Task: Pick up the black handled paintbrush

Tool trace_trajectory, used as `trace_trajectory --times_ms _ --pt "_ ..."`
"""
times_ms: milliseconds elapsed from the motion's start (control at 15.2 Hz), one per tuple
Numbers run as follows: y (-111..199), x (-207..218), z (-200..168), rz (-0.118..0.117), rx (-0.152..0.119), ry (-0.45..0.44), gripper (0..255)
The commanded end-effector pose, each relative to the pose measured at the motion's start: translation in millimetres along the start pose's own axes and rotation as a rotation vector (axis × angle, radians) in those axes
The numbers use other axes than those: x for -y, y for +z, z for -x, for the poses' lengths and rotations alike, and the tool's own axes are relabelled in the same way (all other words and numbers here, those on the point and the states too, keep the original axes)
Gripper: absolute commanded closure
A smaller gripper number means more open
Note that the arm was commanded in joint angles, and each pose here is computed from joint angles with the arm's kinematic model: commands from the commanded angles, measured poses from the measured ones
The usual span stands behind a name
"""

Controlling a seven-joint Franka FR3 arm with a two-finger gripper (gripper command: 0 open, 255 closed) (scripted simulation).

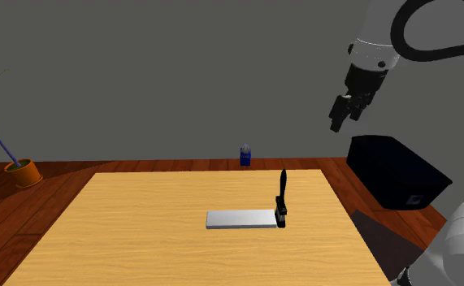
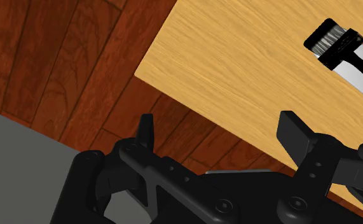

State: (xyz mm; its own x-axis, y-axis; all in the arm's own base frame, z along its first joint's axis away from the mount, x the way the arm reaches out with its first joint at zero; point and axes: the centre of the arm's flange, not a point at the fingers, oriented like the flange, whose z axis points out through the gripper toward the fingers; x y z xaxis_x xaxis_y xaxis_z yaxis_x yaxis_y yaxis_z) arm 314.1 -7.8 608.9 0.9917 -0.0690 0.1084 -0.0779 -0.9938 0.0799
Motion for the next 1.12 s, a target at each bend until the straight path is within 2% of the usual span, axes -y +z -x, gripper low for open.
trace_trajectory --times_ms 0,528,1056 --pt "0 0 0 0.000 0.000 0.000 0" --pt "56 89 18 0.016 0.024 0.234 0" --pt "113 179 17 0.032 0.048 0.469 0"
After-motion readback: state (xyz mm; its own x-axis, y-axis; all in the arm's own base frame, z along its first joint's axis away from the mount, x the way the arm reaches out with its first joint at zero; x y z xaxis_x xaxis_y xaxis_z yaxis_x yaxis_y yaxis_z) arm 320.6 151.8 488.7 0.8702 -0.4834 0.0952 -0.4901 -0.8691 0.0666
